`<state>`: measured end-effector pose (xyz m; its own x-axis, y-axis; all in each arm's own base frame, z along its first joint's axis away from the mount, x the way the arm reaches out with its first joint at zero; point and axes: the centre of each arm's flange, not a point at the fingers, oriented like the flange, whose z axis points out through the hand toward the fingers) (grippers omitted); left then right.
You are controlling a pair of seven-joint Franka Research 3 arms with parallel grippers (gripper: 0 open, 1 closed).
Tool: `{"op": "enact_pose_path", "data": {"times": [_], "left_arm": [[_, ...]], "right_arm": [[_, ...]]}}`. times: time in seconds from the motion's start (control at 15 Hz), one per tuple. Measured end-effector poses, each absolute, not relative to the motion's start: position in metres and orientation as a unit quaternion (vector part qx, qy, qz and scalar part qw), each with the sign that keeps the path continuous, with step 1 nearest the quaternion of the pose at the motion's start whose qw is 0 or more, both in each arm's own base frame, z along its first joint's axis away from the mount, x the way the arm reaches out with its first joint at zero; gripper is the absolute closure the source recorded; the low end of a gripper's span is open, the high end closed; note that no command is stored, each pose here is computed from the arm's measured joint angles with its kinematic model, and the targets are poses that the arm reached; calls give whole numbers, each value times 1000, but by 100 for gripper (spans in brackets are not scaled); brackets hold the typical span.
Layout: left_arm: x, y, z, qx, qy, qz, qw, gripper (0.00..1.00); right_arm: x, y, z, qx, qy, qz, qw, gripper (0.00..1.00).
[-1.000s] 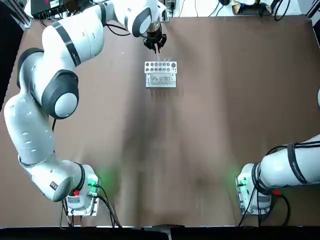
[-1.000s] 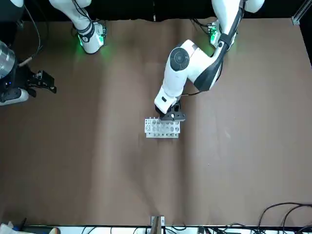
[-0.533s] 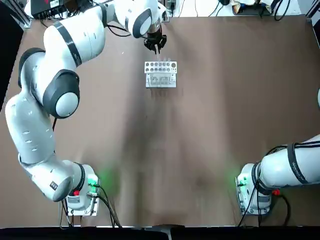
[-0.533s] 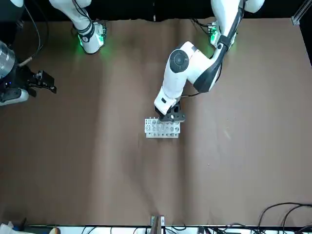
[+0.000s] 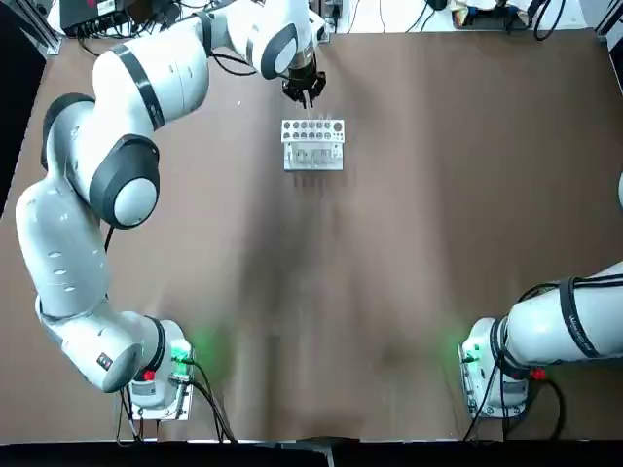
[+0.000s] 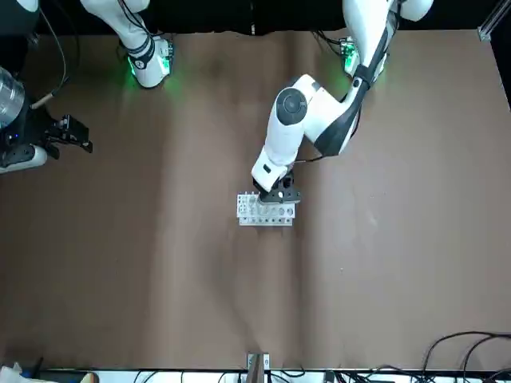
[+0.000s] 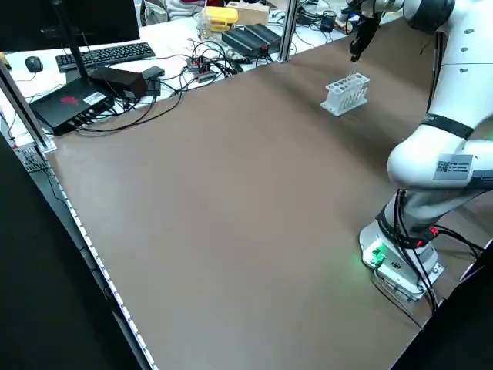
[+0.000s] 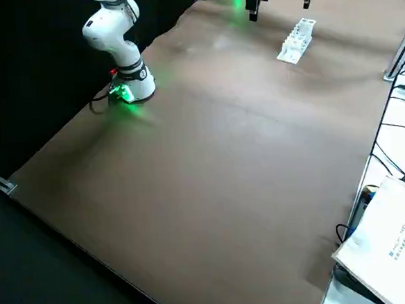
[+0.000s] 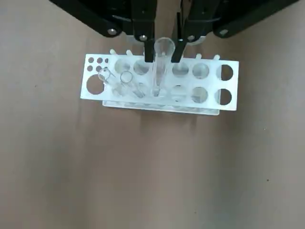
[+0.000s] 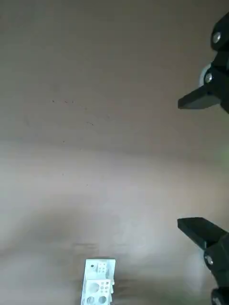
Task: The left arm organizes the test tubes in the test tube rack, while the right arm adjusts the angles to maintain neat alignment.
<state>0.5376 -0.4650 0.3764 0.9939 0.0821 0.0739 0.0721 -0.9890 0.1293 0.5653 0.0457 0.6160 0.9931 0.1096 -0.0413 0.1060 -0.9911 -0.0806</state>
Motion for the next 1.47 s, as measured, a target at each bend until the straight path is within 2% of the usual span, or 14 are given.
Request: {"op": "enact_pose_path", "data": {"times": [1.27,1.33,1.47], "left_arm": [[542,-467,357,996,36,44,62,78],[542,-467,358,996,37,44,62,74],[543,-467,359,996,37,46,63,56]], "right_arm": [[566,45,616,-998,-54,20,39,0],[566,45,616,-998,-53,20,39,0],[566,45,616,-998,-54,20,39,0]]}}
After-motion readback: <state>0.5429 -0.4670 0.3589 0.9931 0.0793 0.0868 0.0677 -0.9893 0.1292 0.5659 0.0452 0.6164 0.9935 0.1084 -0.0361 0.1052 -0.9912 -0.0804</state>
